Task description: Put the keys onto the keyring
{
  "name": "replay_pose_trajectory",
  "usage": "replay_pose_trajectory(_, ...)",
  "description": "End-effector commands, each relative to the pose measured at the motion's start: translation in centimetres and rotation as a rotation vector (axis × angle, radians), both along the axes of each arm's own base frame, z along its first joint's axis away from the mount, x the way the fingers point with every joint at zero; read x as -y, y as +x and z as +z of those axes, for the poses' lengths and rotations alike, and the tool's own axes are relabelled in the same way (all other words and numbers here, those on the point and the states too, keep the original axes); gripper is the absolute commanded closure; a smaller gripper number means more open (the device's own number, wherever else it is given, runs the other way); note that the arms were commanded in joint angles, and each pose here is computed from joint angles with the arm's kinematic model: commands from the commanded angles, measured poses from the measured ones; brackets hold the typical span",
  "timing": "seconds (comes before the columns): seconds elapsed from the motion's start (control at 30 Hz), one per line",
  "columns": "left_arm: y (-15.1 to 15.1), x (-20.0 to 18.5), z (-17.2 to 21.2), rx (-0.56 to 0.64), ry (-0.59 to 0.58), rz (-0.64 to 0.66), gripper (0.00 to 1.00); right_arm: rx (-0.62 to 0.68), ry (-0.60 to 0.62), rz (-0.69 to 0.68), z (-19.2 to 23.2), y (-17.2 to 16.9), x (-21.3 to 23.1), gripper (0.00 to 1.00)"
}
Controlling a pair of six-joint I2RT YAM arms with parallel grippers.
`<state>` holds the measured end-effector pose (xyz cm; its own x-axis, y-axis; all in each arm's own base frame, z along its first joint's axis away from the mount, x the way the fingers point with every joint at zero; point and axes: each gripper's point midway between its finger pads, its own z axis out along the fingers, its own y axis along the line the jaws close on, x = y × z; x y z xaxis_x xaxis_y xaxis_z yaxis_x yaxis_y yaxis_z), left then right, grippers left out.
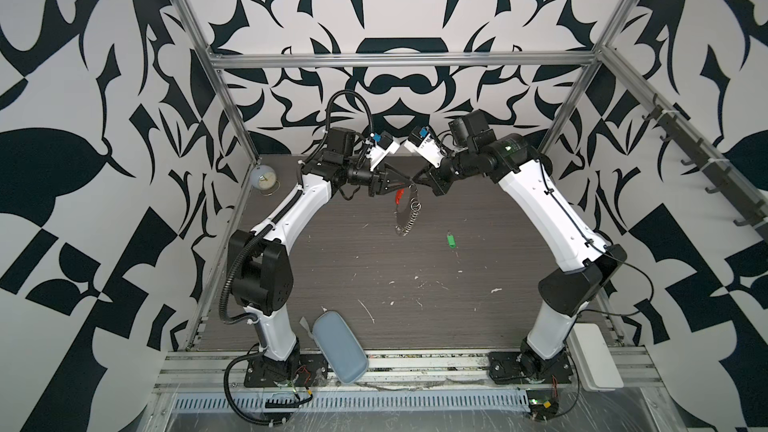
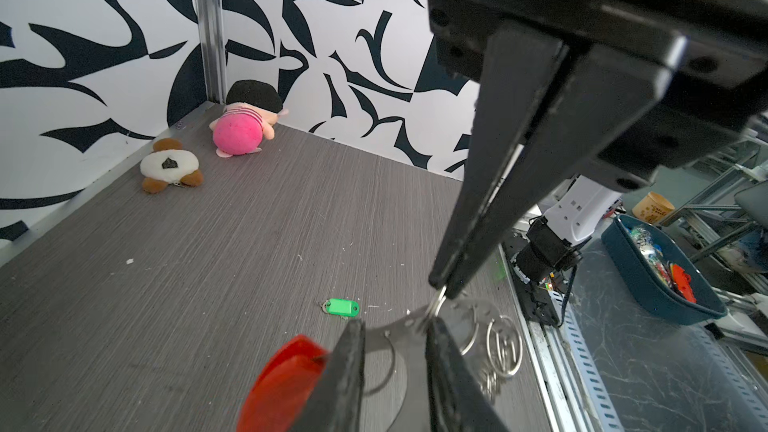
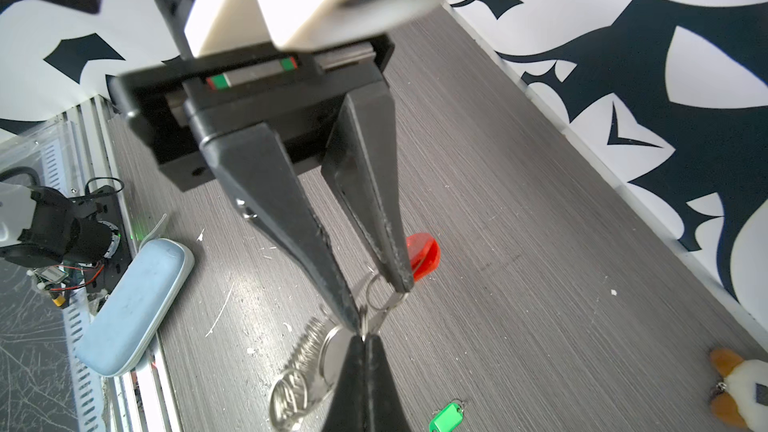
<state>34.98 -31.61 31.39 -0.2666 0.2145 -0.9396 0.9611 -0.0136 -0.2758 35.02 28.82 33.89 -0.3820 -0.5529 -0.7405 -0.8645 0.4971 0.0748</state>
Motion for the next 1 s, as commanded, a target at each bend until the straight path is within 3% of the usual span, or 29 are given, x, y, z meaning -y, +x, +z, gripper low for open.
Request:
replay_pose_trajectory(0.0, -0.5, 0.1, 0.0, -0.021, -0.001, -0.028, 0.74, 0.029, 0.063, 0.026, 2.3, -0.2, -1.0, 1.0)
replay_pose_trajectory(0.3, -0.2, 0.3, 0.7, -0.002, -0.011, -0.028, 0.73, -0.006, 0.054, 0.046, 1.5, -0.4, -1.4, 1.0)
replay_pose_trajectory(0.53, -0.4, 0.3, 0.7, -0.018, -0.017, -0.044, 0.98, -0.001, 0.063, 0.03, 1.8, -0.1, -1.4, 1.0)
replay_pose_trajectory(0.67, -0.5, 0.3, 0.5, -0.023, -0.026, -0.055, 1.0, 0.017, 0.098, -0.018, 2.7, 0.6, -1.5, 1.0)
replay_pose_trajectory(0.7, -0.4, 0.4, 0.5, -0.019, -0.031, -0.051, 1.0, 0.018, 0.104, -0.037, 2.9, 0.8, -1.4, 0.98)
replay_pose_trajectory(0.77, 0.3, 0.4, 0.8, -0.017, -0.046, -0.005, 1.0, 0.025, 0.14, -0.094, 3.6, 1.3, -1.0, 0.8)
replay_pose_trajectory(0.8, 0.6, 0.5, 1.3, 0.002, -0.064, 0.017, 1.0, 0.019, 0.163, -0.128, 3.7, 1.5, -0.7, 0.76)
replay_pose_trajectory(0.97, 2.6, 0.3, 3.9, 0.023, -0.19, 0.177, 1.0, 0.048, 0.347, -0.281, 4.9, 2.7, 2.0, 0.7)
